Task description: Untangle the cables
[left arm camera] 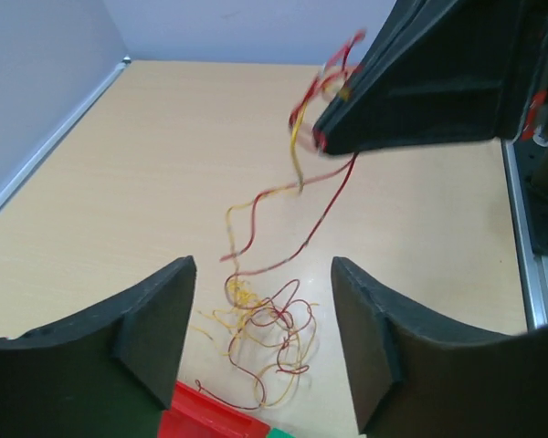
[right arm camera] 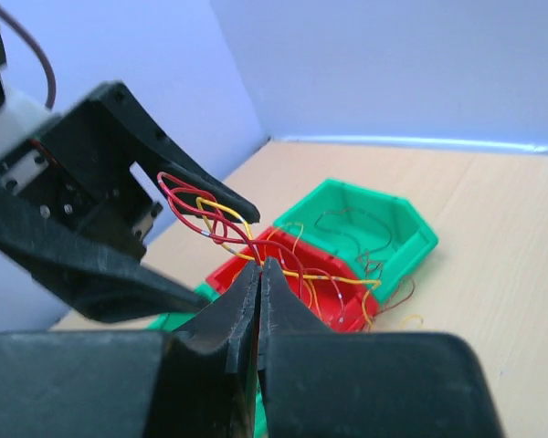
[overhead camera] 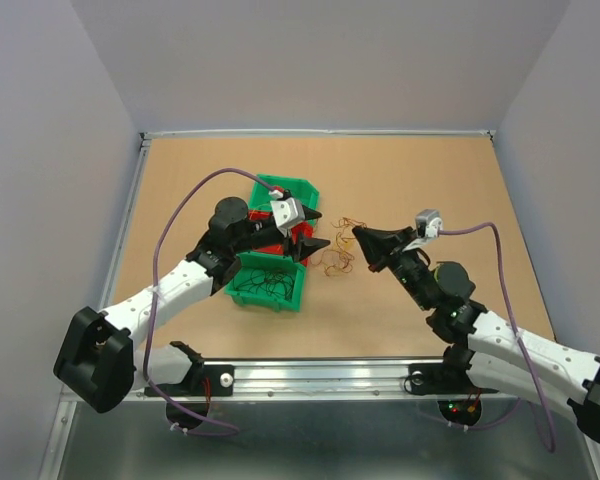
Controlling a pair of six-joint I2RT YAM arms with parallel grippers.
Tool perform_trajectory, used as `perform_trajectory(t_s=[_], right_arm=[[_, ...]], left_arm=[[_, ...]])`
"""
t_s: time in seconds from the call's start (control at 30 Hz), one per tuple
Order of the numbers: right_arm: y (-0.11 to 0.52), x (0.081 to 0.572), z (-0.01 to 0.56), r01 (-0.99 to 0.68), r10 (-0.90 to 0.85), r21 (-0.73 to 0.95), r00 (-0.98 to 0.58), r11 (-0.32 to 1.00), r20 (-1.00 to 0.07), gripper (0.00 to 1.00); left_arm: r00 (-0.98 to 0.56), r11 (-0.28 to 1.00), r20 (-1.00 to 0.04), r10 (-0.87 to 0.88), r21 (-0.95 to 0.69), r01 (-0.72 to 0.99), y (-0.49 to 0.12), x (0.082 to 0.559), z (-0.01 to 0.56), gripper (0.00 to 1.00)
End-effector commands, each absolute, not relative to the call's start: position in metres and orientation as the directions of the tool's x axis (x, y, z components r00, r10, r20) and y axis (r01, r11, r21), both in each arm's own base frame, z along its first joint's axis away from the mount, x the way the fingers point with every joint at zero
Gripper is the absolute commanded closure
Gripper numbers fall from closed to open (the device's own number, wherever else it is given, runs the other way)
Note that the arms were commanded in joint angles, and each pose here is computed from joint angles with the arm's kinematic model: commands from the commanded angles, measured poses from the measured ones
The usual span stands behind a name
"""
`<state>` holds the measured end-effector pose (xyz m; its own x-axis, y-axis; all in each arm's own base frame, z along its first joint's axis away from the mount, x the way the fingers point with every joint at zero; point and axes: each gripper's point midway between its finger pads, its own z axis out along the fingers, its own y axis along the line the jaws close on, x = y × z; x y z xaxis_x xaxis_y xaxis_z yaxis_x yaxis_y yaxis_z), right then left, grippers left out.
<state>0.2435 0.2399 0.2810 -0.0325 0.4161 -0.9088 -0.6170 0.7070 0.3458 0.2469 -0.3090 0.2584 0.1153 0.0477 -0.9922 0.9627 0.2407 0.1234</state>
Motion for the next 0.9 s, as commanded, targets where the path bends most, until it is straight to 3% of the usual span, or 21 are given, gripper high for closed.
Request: perform_trajectory(t_s=[0.0,0.23,0.57,0.63,0.67,0.77,0.83,0.87], right_arm=[[0.226,0.239,0.316,-0.606,0.445,0.336,0.033,0.721,-0.895,0.99],[0.241,0.230,0.336,-0.676,0.424,0.303,0.015,0.671,-0.906,0.99],[0.263,0.232,0.326,-0.715,0.403,0.313,-0.048,0.625,-0.914,0.99],[0.267,0.231,0.325,-0.725,0.401,0.311,-0.052,0.615,-0.914,0.99],[0.268,0.232,0.324,-0.726,0.399,0.312,-0.056,0.613,-0.915,0.99],[0.270,0.233,0.320,-0.723,0.396,0.313,-0.059,0.616,-0.916,1.00],[0.268,0.234,0.320,-0.720,0.398,0.313,-0.055,0.620,-0.916,0.99],[0.266,0.233,0.321,-0.718,0.399,0.310,-0.050,0.623,-0.916,0.99]], left_arm=[[0.191,0.256,-0.982,0.003,0.186,0.949,-0.306,0.245,0.284,0.20],[0.213,0.213,-0.976,-0.037,0.200,0.956,-0.308,0.234,0.299,0.14],[0.197,0.192,-0.975,-0.101,0.175,0.966,-0.315,0.234,0.314,0.20],[0.183,0.165,-0.977,-0.113,0.163,0.973,-0.320,0.233,0.317,0.31],[0.169,0.144,-0.980,-0.108,0.152,0.978,-0.325,0.235,0.314,0.43],[0.137,0.135,-0.986,-0.095,0.124,0.983,-0.331,0.243,0.306,0.59],[0.126,0.138,-0.989,-0.083,0.113,0.984,-0.334,0.247,0.300,0.80],[0.127,0.149,-0.989,-0.077,0.114,0.982,-0.334,0.250,0.298,1.00]])
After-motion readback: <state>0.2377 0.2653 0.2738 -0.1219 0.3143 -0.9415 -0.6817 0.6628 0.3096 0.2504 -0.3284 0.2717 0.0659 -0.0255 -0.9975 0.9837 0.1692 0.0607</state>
